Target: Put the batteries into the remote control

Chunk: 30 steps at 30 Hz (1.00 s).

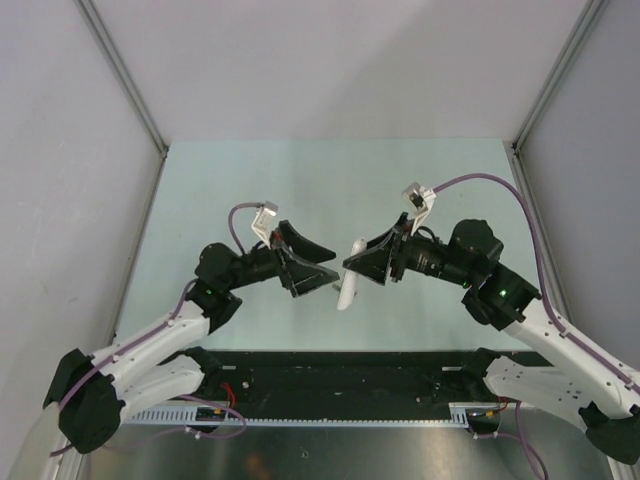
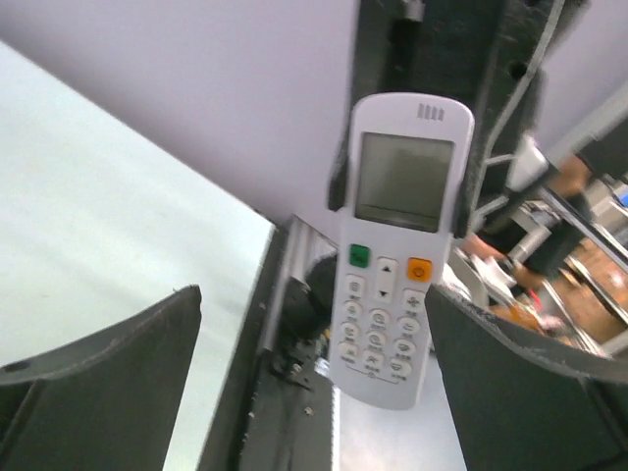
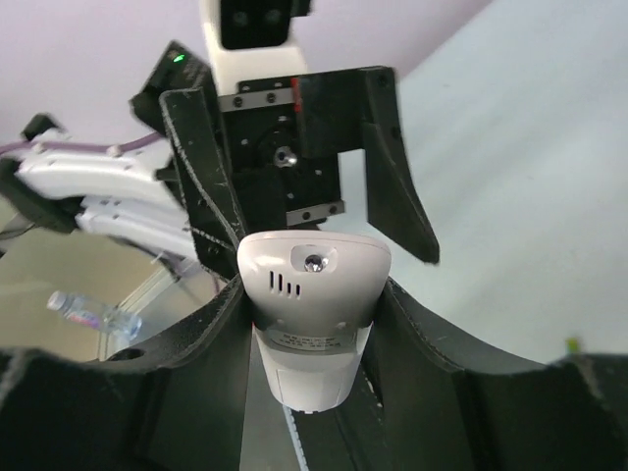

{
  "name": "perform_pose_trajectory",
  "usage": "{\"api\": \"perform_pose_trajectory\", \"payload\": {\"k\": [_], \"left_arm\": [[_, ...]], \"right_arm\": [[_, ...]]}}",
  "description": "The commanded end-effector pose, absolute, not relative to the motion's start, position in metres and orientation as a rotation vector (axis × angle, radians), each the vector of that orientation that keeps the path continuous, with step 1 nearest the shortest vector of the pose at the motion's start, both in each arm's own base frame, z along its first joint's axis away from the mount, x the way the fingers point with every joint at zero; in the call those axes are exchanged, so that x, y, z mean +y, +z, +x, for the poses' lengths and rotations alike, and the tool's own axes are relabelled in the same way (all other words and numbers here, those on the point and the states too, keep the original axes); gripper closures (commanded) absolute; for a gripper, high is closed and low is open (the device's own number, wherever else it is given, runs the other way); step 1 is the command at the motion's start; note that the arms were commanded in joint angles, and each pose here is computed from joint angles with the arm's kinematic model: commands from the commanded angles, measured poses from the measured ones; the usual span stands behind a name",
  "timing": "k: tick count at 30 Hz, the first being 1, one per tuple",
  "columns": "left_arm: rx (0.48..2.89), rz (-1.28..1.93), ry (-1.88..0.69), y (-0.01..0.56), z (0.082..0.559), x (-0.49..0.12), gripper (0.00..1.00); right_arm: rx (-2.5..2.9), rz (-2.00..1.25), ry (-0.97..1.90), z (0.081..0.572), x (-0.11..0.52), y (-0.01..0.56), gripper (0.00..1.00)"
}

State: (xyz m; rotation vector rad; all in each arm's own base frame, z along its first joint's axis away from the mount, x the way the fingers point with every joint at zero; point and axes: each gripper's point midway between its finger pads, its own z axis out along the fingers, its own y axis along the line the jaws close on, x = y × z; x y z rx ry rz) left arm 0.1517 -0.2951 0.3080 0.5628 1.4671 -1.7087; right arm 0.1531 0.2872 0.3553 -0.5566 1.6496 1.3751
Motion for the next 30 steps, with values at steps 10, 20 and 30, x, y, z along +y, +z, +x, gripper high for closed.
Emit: {"api": "perform_pose_trajectory", "payload": {"k": [10, 20, 30], "left_arm": [[1.594, 0.437, -1.024, 0.290, 0.203, -0.268, 0.00], [1.644, 0.534, -1.030, 0.268, 0.199, -0.293, 0.00], [1.606, 0.586, -1.129, 0.270, 0.192, -0.315, 0.09]], "right_arm": [[2.067, -0.115, 0.725, 0.227, 0.246, 0.308, 1.00], [2.184, -0.113, 0.736, 0.223, 0.263, 0.284, 1.00], [2.174, -0.105, 0.804, 0.218, 0.278, 0.288, 1.00]]}}
